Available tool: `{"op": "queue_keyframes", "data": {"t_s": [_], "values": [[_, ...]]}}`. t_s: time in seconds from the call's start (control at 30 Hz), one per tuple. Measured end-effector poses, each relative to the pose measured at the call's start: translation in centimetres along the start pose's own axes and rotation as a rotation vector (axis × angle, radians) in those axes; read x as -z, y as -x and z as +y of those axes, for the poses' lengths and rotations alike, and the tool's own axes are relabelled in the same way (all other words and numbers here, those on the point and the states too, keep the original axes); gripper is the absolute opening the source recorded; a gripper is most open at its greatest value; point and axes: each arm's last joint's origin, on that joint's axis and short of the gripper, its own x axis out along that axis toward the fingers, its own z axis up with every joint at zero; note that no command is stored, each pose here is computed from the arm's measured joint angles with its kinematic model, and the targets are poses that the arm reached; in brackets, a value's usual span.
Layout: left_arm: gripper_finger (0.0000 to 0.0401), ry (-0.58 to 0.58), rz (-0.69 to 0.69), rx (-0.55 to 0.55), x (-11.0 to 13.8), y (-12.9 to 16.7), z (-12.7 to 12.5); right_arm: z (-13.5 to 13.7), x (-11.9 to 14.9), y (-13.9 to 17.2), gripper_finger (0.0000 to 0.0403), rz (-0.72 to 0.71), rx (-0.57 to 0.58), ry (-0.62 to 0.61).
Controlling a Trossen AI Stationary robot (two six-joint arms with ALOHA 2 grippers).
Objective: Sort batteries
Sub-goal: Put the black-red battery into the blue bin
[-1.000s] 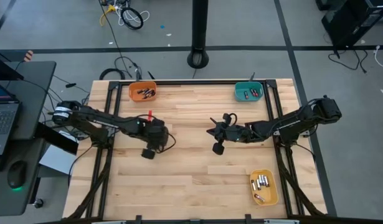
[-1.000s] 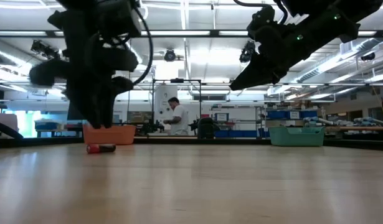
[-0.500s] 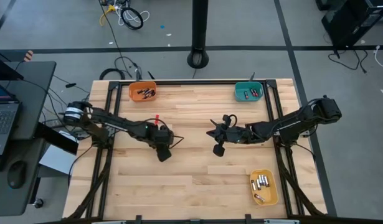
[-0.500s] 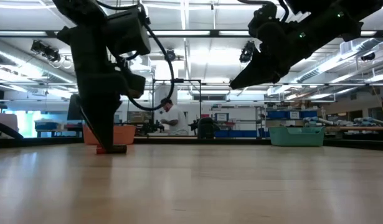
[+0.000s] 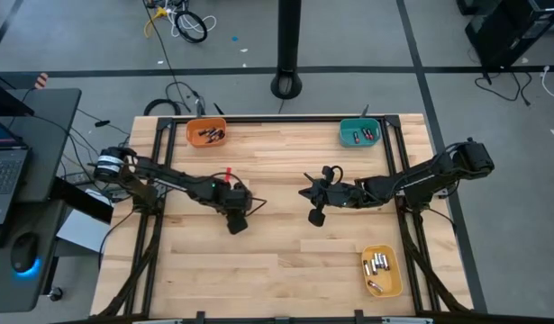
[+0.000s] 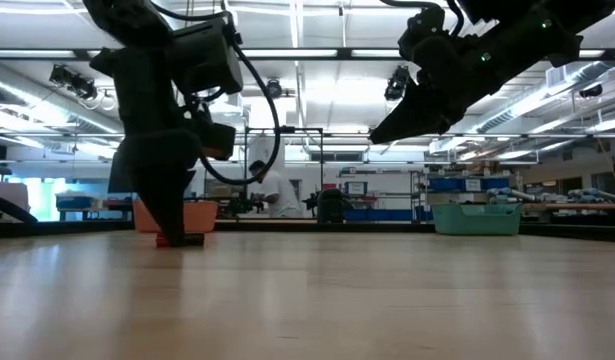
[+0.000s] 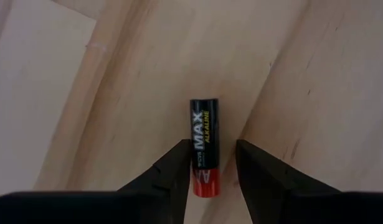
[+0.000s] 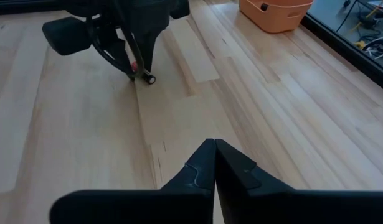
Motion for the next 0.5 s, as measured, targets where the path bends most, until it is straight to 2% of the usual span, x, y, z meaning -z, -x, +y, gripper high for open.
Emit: {"op": "queue_keyframes", "data": {"t_s": [0.27, 0.5], "values": [[0.0113, -0.013, 0.008, -0.012, 0.84, -0.54, 0.44, 0.0, -0.01, 0.0, 0.0021, -0.001, 0.0, 0.001], [0.0049, -0.12, 0.012, -0.017, 1.08, -0.52, 0.23, 0.01, -0.03, 0.0, 0.0016, -0.003, 0.0, 0.001]]}}
